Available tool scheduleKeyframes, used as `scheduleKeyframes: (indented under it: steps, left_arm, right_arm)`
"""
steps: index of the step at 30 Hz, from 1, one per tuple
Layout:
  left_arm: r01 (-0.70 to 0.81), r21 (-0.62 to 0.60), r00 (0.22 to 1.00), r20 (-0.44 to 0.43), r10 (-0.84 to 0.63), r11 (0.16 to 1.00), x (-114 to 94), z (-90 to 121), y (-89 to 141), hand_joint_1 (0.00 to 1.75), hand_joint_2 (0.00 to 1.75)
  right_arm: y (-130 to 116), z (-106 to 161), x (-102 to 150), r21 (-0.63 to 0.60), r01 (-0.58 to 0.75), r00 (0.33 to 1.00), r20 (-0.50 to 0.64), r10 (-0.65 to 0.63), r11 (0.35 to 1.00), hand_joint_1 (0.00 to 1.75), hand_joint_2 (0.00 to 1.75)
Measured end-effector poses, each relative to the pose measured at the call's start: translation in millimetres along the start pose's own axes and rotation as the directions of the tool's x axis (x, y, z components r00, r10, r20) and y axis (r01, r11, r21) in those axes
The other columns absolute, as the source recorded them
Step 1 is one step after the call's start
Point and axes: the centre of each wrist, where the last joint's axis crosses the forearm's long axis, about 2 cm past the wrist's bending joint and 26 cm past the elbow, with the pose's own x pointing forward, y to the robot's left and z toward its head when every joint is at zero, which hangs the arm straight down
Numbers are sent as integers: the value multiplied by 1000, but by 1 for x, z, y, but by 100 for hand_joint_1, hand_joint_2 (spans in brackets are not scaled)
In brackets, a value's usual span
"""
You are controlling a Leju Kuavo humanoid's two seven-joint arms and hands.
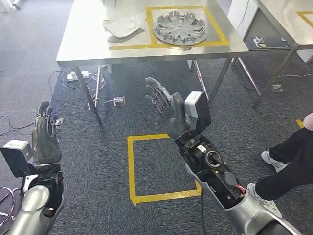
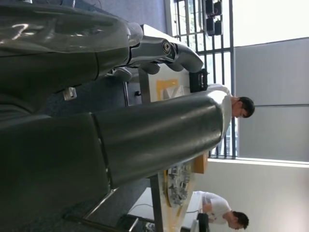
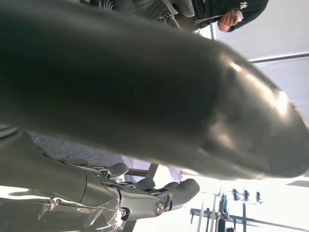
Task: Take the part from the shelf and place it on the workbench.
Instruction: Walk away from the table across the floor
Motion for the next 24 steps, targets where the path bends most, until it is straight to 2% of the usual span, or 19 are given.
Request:
scheduleKeyframes:
  steps: [24]
  left_arm:
    - [1, -1, 1000, -10, -1, 1000, 0, 7, -1, 0, 0]
  right_arm:
    - [0, 2, -4, -3, 2, 1000, -15, -2, 1000, 0, 0]
